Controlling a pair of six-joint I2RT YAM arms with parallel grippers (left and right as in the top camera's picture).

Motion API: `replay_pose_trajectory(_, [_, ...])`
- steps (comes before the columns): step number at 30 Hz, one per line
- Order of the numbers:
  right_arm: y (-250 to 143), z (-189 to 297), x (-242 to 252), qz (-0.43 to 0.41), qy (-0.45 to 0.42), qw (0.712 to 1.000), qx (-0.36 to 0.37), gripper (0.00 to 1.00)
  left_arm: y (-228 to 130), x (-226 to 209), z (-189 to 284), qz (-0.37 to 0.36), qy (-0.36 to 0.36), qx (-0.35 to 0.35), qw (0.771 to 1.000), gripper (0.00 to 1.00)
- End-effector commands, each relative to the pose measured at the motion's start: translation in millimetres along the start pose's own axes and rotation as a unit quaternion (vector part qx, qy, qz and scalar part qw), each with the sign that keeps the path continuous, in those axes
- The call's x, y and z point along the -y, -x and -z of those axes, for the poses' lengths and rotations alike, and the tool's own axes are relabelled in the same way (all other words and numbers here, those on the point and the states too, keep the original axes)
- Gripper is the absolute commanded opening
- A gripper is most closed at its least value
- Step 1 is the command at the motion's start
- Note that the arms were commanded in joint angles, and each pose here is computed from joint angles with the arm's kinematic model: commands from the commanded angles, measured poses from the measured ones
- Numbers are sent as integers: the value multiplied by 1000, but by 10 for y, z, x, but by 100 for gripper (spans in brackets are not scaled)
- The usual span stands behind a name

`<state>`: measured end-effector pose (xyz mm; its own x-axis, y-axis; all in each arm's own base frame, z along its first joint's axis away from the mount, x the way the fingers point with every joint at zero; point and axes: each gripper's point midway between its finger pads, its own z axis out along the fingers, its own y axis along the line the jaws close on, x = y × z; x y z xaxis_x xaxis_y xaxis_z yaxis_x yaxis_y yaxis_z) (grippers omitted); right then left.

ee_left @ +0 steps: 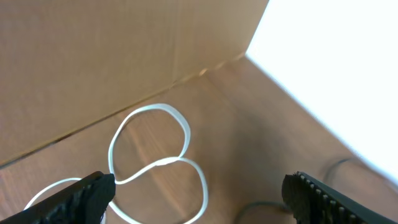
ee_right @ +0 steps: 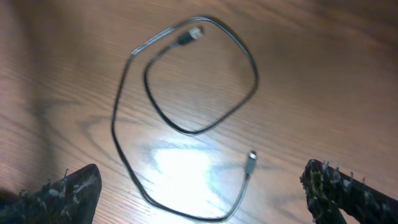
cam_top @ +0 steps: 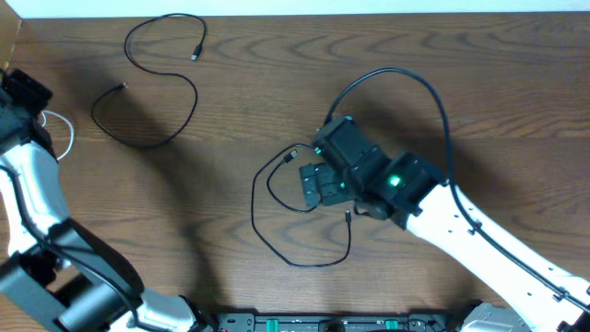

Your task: Untangle cables

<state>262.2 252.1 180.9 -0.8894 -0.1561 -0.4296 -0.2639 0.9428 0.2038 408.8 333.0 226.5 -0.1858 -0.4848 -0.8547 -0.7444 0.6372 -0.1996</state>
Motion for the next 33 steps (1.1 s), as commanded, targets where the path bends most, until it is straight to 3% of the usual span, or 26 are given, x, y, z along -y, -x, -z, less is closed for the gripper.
replay_pose_trajectory(1, [-55, 7, 15, -31, 33, 998, -34, 99, -6, 78, 101, 31, -20, -16, 999, 92])
replay_pose_trajectory(6, [-96, 16, -1, -39, 52, 997, -52, 99, -542, -75, 185, 24, 13, -126, 992, 92])
replay_pose_trajectory(10, [-89, 14, 37, -35, 47, 997, -52, 99, -1030, 162, 327, 41, -62, -236, 969, 93])
replay_pose_trajectory(15, [69, 2, 313, -70, 24, 997, -34, 99, -1697, 915, 758, 98, -259, -381, 882, 93])
replay_pose_trajectory(18, [87, 9, 555, -100, 4, 994, -41, 99, -2064, 1189, 1001, 86, -290, -434, 848, 92])
replay_pose_trajectory(21, [54, 30, 808, -131, -20, 990, -55, 99, -2437, 1431, 1286, 30, -306, -478, 823, 92])
replay_pose_trajectory(24, [-22, 61, 1047, -153, -54, 984, -70, 99, -2787, 1510, 1496, -39, -273, -510, 815, 92])
replay_pose_trajectory(29, [-150, 115, 1261, -167, -95, 977, -92, 99, -3240, 1340, 1781, -174, -148, -534, 814, 92])
replay_pose_trajectory(33, [-136, 113, 1271, -166, -98, 977, -88, 99, -3445, 1295, 2069, -223, -100, -552, 797, 92])
